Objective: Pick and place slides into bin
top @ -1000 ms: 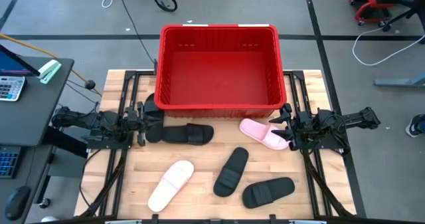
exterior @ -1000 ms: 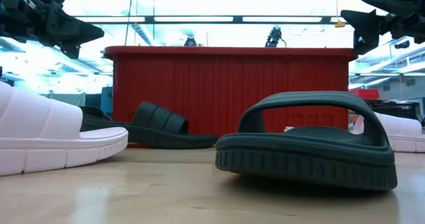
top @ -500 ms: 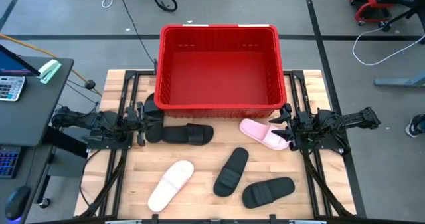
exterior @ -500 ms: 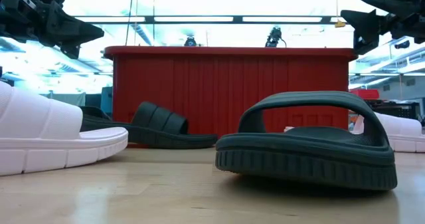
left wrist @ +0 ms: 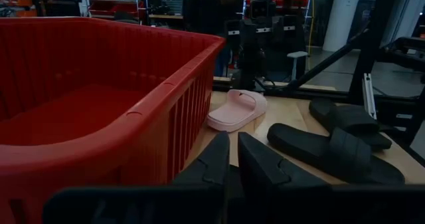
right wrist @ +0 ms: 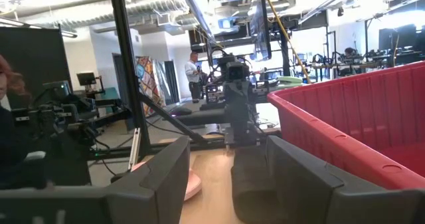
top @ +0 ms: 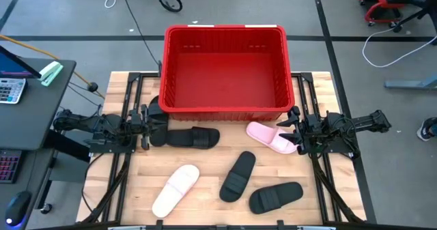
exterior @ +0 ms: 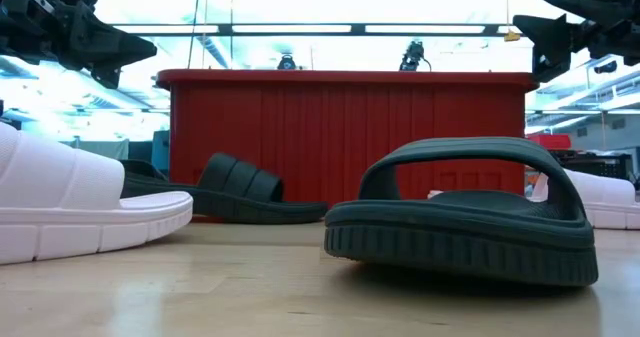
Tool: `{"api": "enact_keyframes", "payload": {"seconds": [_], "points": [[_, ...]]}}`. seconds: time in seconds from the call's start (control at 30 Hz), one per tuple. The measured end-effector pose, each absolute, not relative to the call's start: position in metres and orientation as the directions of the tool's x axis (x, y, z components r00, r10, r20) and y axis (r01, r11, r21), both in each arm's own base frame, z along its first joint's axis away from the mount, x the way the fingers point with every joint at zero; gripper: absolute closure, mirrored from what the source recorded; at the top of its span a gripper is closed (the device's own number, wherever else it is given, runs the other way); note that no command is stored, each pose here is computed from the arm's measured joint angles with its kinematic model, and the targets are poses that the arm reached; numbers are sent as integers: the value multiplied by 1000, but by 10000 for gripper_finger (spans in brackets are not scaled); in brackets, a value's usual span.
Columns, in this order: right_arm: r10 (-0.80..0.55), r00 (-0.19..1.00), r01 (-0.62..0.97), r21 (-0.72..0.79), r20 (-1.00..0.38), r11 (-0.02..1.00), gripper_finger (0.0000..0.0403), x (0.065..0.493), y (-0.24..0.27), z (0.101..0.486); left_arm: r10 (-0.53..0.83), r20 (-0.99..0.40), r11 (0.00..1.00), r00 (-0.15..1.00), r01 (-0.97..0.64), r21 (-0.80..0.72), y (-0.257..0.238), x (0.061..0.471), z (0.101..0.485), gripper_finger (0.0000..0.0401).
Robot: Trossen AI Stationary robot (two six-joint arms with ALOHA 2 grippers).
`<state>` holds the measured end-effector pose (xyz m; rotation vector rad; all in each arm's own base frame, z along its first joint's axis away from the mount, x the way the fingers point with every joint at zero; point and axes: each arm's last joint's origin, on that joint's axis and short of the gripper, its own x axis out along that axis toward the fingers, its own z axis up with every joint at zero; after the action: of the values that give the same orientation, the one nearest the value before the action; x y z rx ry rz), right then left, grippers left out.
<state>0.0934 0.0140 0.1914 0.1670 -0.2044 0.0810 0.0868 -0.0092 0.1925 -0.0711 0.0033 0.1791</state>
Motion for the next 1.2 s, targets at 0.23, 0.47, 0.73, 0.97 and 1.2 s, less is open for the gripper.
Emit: {"api": "enact_keyframes", "payload": {"seconds": [0.23,0.47,0.73,0.97,1.2], "points": [[63,976,-97,157,208,983,197,93,14,191,178,-10,982,984,-178,-70,-9,87,192,373],[63,976,-97,157,208,983,197,93,14,191,178,-10,982,984,-178,-70,-9,87,192,363],[63,976,-97,157,208,983,197,93,14,191,178,5,982,984,-177,-63,-9,87,194,366],[63,976,-97,157,208,983,197,93,14,191,220,-12,953,975,-217,-210,-8,87,192,370],[63,976,-97,157,208,983,197,93,14,191,213,-234,957,949,-250,-145,-8,87,170,361]]}}
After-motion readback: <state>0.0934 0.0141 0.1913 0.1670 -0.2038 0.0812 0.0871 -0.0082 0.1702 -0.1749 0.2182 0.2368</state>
